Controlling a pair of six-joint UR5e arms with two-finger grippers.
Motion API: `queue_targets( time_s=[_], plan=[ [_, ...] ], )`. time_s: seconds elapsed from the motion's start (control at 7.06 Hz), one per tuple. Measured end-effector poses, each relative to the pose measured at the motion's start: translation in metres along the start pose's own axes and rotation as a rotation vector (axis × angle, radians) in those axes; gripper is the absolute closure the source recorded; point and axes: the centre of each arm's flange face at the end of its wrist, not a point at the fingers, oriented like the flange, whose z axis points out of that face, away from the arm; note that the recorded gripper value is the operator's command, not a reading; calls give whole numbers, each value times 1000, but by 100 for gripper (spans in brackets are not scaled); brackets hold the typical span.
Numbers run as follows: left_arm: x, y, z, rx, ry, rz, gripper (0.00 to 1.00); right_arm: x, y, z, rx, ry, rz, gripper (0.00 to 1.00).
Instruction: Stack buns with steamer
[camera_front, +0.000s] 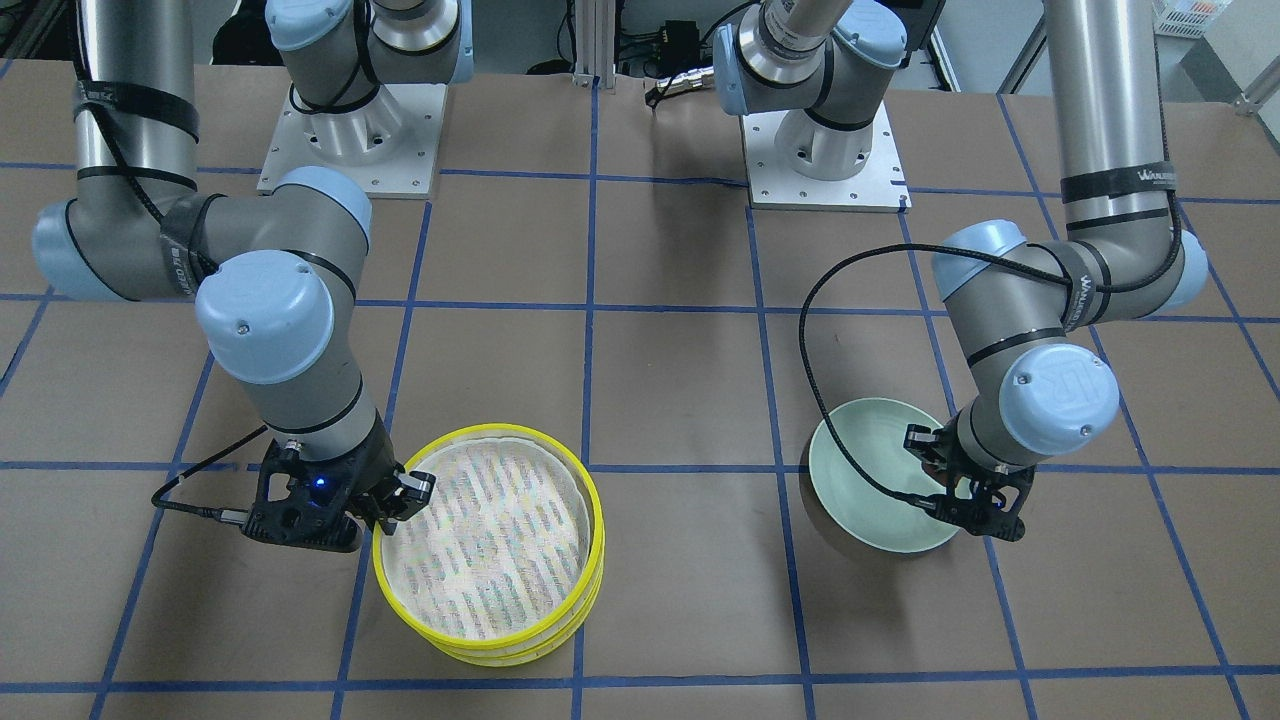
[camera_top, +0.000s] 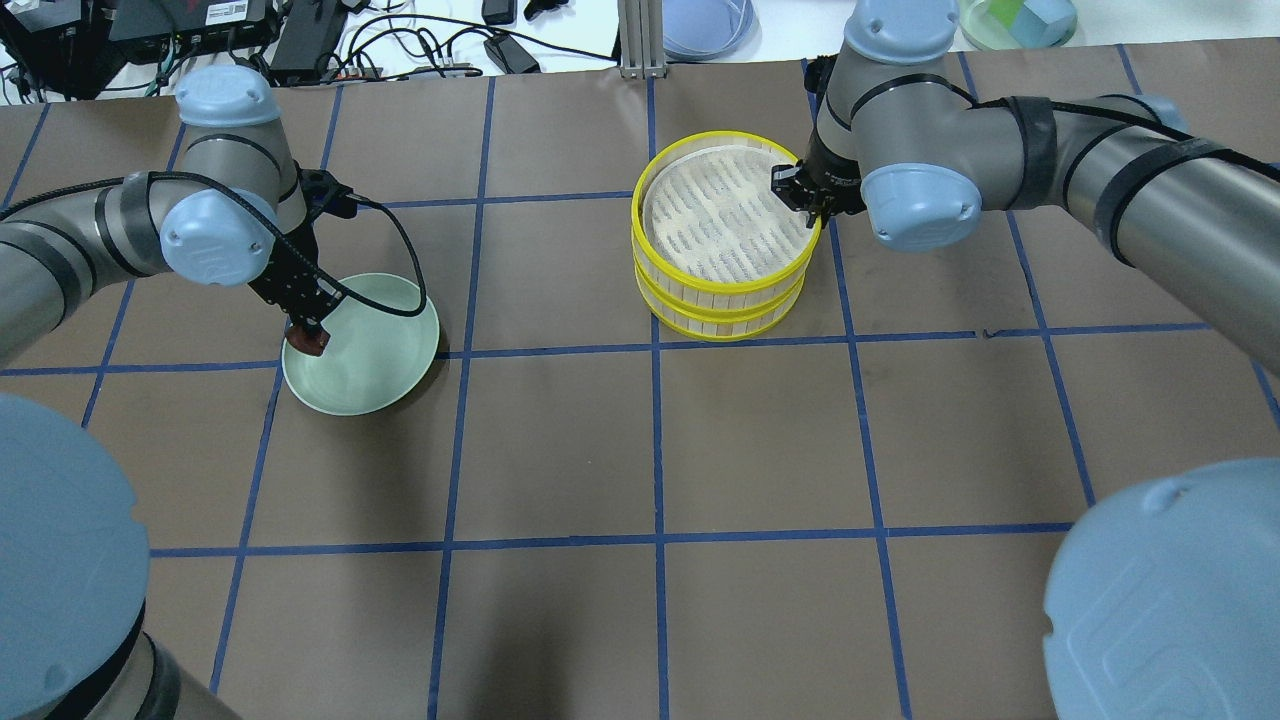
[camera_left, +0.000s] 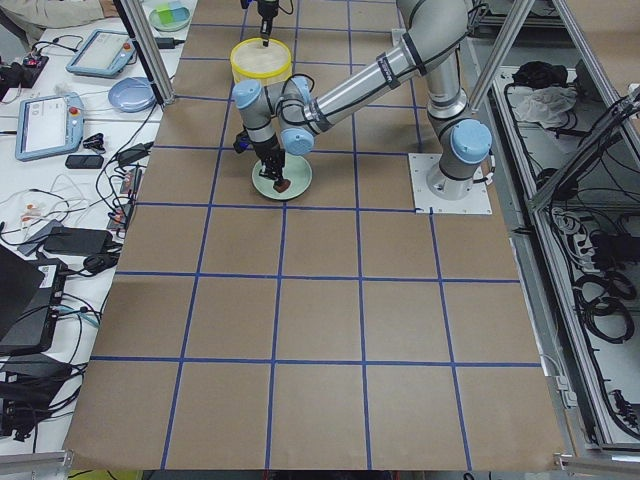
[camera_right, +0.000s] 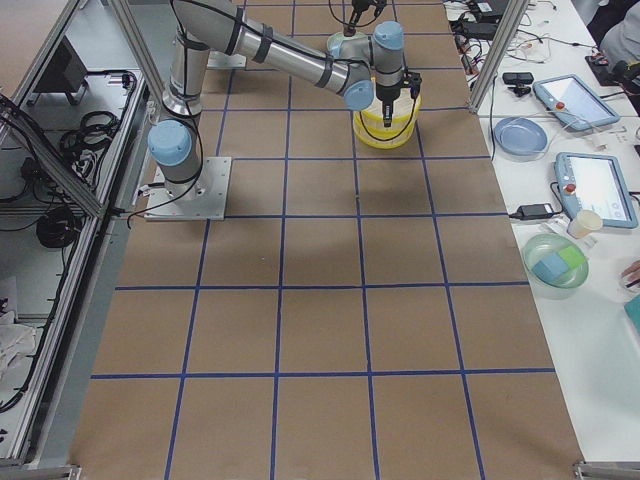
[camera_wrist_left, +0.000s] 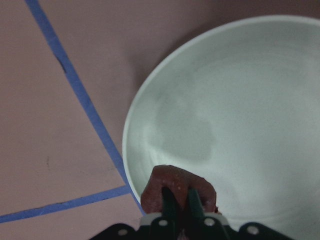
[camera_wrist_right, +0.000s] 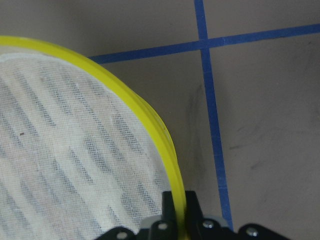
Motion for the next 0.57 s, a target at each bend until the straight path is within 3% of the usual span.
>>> queue_targets(
  time_s=[0.28, 0.43, 0.57],
  plan=[
    [-4, 1, -37, 77, 7, -142, 100, 0, 0, 2, -4, -1, 1, 100],
    [-4, 3, -51, 106, 17, -218, 100, 0, 0, 2, -4, 2, 1, 58],
    [-4, 4, -62, 133, 33, -286, 100, 0, 0, 2, -4, 3, 2, 43]
  ],
)
